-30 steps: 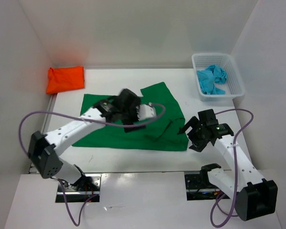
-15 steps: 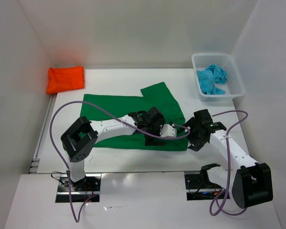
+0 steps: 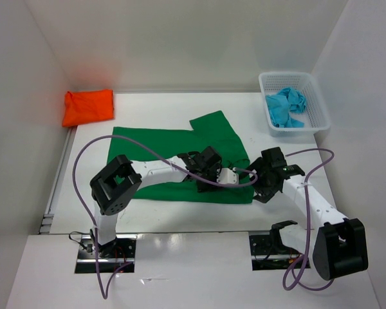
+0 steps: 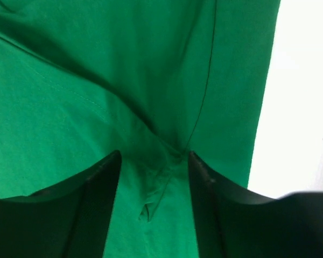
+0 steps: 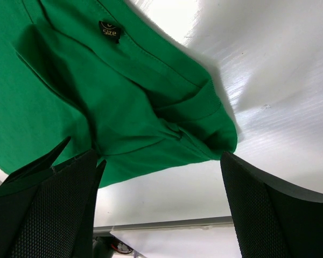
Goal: Fold and stack the t-shirts
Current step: Fold the flattened tshirt in 1/3 of the way
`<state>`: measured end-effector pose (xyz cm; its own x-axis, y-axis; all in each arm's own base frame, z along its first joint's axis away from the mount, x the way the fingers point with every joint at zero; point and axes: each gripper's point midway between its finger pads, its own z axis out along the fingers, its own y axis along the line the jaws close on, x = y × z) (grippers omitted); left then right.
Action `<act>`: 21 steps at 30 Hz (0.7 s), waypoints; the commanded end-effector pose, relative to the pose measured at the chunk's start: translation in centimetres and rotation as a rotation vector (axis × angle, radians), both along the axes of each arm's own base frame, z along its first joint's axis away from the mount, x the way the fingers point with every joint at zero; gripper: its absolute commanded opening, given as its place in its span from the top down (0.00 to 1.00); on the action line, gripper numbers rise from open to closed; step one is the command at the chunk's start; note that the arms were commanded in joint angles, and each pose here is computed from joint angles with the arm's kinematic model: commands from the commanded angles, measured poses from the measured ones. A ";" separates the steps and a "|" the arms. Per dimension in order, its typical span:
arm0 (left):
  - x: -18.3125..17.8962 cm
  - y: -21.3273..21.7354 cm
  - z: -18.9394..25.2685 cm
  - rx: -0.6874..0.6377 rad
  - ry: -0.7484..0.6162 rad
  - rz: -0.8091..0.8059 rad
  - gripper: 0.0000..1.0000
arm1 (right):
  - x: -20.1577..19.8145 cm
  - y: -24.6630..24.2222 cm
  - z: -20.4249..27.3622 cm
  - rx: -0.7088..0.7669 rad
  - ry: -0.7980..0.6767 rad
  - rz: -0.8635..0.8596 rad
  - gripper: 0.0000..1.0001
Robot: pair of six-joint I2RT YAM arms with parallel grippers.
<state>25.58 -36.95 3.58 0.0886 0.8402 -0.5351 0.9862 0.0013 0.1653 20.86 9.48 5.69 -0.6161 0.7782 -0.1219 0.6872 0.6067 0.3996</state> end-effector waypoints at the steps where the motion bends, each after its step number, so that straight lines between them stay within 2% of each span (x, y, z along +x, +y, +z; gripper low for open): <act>1: -0.2 0.3 -0.9 0.010 0.015 -0.001 0.38 | 0.5 0.0 0.2 -0.003 -0.039 -0.003 0.00; 4: 0.1 0.4 -1.2 0.021 0.001 0.009 0.38 | 0.5 0.0 0.2 -0.003 -0.039 -0.003 0.00; 5: 0.3 0.6 -1.6 0.035 -0.003 0.017 0.42 | 0.5 0.0 0.2 -0.003 -0.039 -0.003 0.00; 8: 0.6 0.4 -1.3 0.031 -0.009 0.030 0.61 | 0.3 0.2 0.1 -0.003 -0.039 0.006 0.00; 9: 0.8 0.2 -1.0 0.023 -0.014 0.031 0.73 | 0.3 0.2 0.1 -0.003 -0.039 0.007 0.00; 12: 0.6 0.3 -0.9 0.028 0.004 0.050 0.86 | 0.2 0.4 0.1 -0.002 -0.039 0.016 0.00; 13: 0.6 0.2 -0.7 0.025 0.010 0.061 0.95 | 0.2 0.2 0.0 -0.012 -0.041 0.011 0.00; 16: 0.5 0.1 -0.5 0.019 0.032 0.096 0.97 | 0.2 0.2 -0.2 -0.014 -0.032 0.011 0.00; 21: 4.2 2.1 0.5 -0.037 0.096 0.274 0.98 | 0.2 0.0 -0.2 -0.022 -0.034 0.007 0.00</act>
